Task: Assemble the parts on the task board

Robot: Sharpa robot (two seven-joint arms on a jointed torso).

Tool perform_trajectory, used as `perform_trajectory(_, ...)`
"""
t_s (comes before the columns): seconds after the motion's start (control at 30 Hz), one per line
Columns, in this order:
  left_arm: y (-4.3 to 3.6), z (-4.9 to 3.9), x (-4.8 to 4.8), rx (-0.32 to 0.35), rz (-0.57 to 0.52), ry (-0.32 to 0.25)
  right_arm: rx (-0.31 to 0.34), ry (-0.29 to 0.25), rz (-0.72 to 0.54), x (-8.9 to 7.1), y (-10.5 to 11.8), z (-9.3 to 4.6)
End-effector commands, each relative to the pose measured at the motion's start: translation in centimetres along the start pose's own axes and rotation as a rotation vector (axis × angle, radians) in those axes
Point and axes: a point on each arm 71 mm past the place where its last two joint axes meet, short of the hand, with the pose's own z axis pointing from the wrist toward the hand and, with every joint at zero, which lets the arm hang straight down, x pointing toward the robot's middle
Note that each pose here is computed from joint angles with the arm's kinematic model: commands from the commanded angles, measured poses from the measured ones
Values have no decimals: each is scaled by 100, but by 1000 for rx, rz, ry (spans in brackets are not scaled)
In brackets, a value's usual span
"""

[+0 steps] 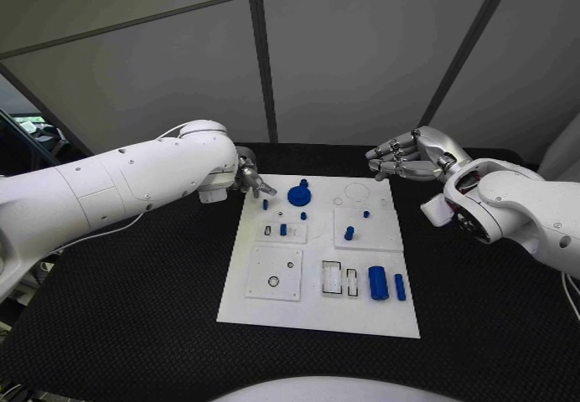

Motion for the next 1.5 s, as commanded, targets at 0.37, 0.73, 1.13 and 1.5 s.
perform_trajectory(0.37,-55,73,22,14,59,31,-11,7,0,7,22,11)
perform_trajectory(0.73,-63,93,54,11,80,58,-12,9,1,16,27,18)
perform_trajectory(1.13,-72,103,70,15,83,62,-12,10,1,20,28,20)
perform_trajectory(1.5,-92,104,82,33,73,73,-12,12,1,26,30,24)
